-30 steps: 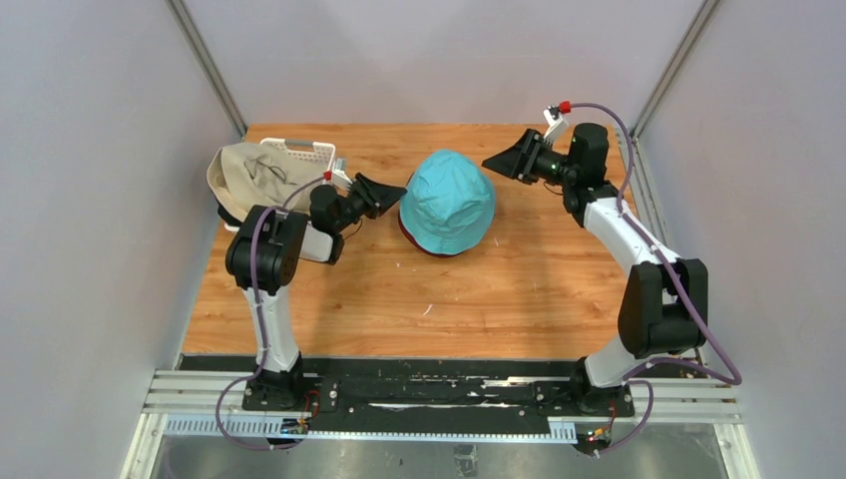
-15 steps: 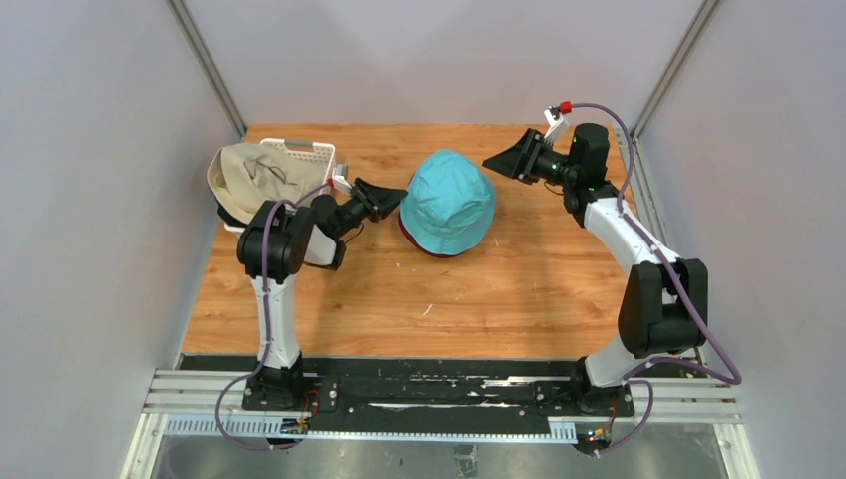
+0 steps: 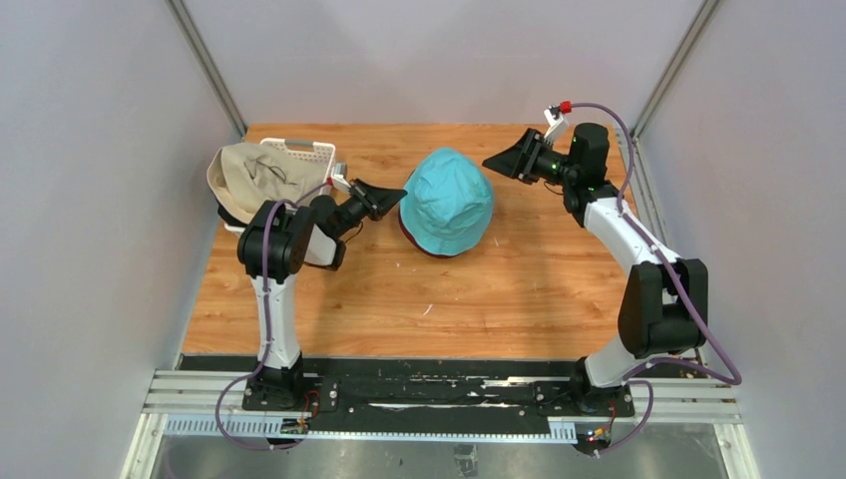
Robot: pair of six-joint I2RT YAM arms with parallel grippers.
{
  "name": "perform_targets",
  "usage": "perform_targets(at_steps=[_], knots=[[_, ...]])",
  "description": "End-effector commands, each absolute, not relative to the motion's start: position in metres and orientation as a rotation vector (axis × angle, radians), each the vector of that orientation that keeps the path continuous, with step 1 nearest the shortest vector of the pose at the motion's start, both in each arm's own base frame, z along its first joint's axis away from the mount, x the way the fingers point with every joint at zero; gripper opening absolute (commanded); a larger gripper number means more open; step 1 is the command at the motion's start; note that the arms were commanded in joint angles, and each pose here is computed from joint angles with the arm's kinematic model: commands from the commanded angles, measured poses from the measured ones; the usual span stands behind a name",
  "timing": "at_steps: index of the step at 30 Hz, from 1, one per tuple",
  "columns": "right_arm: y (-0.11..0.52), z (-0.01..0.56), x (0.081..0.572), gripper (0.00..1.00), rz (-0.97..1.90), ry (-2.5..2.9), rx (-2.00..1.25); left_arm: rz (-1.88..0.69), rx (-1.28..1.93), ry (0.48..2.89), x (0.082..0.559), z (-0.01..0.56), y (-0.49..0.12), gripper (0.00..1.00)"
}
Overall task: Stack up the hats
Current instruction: Stack the hat on the hat.
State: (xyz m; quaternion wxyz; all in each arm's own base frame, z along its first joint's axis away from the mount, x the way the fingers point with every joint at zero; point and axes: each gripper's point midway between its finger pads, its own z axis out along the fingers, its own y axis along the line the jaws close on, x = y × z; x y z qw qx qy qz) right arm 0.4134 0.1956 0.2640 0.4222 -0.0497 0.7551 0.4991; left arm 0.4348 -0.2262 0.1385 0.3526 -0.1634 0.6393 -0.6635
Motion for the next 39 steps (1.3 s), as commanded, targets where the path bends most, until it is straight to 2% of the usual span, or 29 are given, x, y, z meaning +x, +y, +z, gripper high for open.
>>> perform_targets(at_steps=[1, 11, 23, 33, 39], knots=[[0.192, 0.268, 0.412, 0.52, 1.258, 1.867, -0.137, -1.725, -0.397, 1.613, 0.434, 0.145, -0.222, 0.00], [0.192, 0.265, 0.414, 0.52, 1.261, 1.871, -0.135, -1.690, -0.497, 1.652, 0.448, 0.113, -0.214, 0.00], [0.198, 0.282, 0.407, 0.52, 1.324, 1.814, -0.170, -1.666, -0.520, 1.680, 0.455, 0.103, -0.214, 0.00], [0.237, 0.305, 0.387, 0.51, 1.481, 1.748, -0.282, -1.666, -0.505, 1.668, 0.459, 0.113, -0.215, 0.00], [0.233, 0.282, 0.396, 0.51, 1.354, 1.840, -0.265, -1.675, -0.497, 1.658, 0.458, 0.118, -0.215, 0.00]])
